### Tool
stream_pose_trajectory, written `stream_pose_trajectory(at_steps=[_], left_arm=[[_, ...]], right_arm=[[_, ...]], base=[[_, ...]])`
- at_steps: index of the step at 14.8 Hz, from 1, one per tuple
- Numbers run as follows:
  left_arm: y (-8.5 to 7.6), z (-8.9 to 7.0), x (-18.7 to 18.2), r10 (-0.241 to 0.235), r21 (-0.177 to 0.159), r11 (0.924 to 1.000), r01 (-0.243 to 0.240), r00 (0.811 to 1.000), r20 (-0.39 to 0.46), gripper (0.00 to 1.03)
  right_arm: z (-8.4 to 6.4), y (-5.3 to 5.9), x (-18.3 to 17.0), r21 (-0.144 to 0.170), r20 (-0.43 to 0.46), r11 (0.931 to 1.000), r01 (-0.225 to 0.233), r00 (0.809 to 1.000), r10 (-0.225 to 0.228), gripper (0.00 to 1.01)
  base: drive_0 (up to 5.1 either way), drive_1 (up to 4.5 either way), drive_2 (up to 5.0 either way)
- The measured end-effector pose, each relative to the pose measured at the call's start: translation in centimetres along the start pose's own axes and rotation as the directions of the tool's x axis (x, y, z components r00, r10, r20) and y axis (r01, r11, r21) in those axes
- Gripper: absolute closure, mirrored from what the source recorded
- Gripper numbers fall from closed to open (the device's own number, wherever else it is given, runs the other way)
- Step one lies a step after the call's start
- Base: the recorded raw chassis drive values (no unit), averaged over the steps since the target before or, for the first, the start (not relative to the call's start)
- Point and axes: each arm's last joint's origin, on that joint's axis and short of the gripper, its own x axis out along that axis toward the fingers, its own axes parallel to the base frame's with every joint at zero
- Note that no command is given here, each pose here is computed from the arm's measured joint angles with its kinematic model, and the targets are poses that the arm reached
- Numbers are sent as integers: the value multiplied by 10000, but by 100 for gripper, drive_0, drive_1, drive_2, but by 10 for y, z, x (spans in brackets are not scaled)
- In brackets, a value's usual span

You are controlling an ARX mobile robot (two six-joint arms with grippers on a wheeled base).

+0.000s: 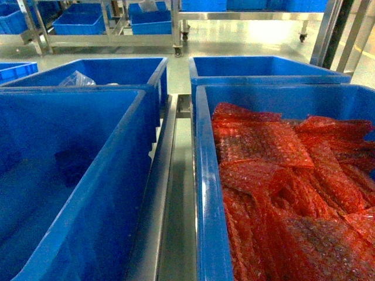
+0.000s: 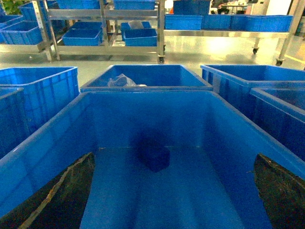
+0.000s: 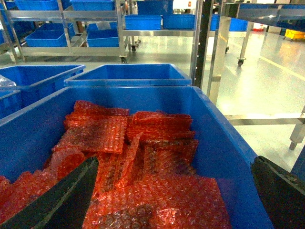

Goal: Pick blue part to blue bin on bottom shelf

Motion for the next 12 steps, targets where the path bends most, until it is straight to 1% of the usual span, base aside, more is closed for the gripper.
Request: stream_pose_trajectory(at_steps=[12], left_arm=[[0,0,0,0,0,10000,0,10000,0,5]], right_arm=[[0,0,0,0,0,10000,0,10000,0,3]], base=[[0,0,0]])
